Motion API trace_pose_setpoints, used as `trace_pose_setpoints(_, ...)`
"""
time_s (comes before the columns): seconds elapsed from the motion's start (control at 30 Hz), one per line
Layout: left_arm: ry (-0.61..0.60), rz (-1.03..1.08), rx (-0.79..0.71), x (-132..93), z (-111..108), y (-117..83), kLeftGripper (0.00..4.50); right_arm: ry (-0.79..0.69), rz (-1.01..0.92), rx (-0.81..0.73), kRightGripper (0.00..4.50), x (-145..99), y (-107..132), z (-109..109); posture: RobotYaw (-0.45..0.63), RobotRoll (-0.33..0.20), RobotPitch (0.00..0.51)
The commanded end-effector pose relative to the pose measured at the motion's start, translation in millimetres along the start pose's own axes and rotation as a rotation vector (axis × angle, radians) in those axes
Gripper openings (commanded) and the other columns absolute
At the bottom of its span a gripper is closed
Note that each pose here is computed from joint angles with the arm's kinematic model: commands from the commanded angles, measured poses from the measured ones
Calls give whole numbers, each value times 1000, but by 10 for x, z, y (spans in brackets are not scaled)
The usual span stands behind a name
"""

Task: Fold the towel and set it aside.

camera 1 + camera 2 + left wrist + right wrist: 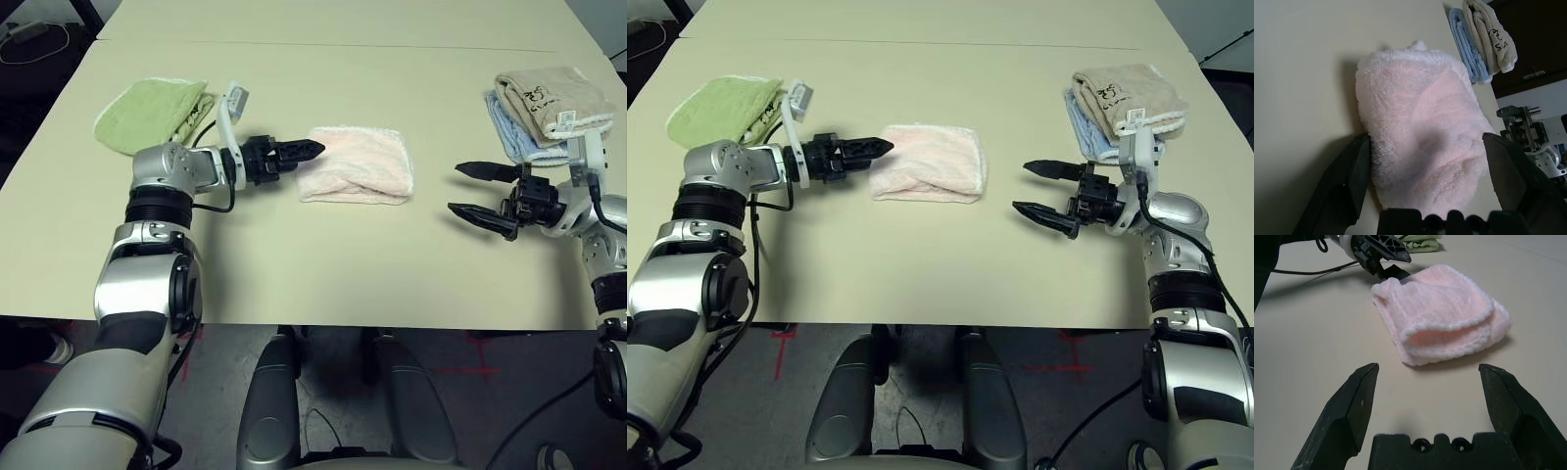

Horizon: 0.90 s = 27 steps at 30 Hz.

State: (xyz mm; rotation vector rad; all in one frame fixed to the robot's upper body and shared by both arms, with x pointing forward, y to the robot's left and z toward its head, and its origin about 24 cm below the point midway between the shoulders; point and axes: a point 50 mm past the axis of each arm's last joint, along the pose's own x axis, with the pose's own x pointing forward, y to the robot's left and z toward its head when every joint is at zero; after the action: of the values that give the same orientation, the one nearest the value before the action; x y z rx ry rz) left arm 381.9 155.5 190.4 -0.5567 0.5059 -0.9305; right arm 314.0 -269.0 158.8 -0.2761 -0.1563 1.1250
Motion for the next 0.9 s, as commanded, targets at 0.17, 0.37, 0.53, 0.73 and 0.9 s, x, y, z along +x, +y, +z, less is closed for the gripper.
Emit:
trace_pose_setpoints(0.17,-5,14,-77,34,-82,70,4464,7,-1,-19,4455,-46,24,14,-3,0,268)
trace_pose_setpoints(0.37,87,52,-85,15,-192,137,4464,5,1,-24,4455,-22,11,30,0,0,267)
trace_pose_setpoints(0.53,152,58,-104,-42,-256,168,4464,4,4,-22,4455,0,18,19,5,0,269)
trace_pose_setpoints(0.73,187,18,-127,-36,-251,105,4464,6,7,-18,4455,11,26,1,8,0,269)
trace_pose_setpoints(0.9,180,14,-112,21,-236,84,4091,6,6,-20,4500,21,17,6,7,0,269)
